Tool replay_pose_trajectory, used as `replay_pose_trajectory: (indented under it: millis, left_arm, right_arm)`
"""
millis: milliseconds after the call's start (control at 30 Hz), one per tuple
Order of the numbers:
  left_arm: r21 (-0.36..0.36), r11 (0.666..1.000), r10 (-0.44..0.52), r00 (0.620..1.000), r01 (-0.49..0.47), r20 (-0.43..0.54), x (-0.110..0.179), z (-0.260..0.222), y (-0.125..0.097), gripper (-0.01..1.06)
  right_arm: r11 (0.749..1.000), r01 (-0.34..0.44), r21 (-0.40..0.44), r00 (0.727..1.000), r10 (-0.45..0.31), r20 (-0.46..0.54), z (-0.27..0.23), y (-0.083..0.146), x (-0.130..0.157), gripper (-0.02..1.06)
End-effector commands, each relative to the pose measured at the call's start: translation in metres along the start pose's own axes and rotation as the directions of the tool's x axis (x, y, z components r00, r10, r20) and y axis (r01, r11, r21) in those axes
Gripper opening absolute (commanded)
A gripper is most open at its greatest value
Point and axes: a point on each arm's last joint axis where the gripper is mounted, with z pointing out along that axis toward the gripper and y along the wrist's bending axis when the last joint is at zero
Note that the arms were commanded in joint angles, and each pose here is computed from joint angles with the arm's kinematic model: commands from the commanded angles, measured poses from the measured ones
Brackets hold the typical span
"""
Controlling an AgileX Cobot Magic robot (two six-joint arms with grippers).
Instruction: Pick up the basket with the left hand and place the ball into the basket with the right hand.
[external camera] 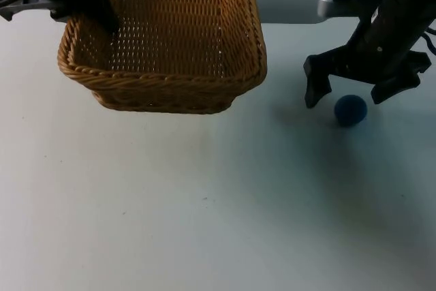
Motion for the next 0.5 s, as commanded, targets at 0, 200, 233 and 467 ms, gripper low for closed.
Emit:
replay_pose_trajectory:
  millis: [0, 200, 233, 467]
  left_arm:
    - [0.015, 1.0, -0.012, 1.0, 0.012, 0.02, -0.001, -0.001, -0.003, 0.0]
    - [0.015, 1.0, -0.012, 1.0, 0.012, 0.02, -0.001, -0.001, -0.003, 0.0]
    - [0.015, 1.0, -0.012, 1.0, 0.012, 0.02, -0.001, -0.001, -0.003, 0.0]
    - [0.015, 1.0, -0.012, 1.0, 0.012, 0.018, -0.001, -0.001, -0.003, 0.0]
  right_arm:
    - [1.0, 0.009, 0.001, 1.0, -0.009, -0.004, 0.003, 0.003, 0.0, 1.02]
    - [1.0, 0.003, 0.0, 1.0, -0.003, -0.031, 0.013, 0.003, 0.004, 0.94]
    - [1.0, 0.003, 0.0, 1.0, -0.003, -0.029, 0.013, 0.003, 0.004, 0.9]
    - [1.0, -0.023, 0.013, 1.0, 0.023, -0.02, 0.013, 0.002, 0.003, 0.43]
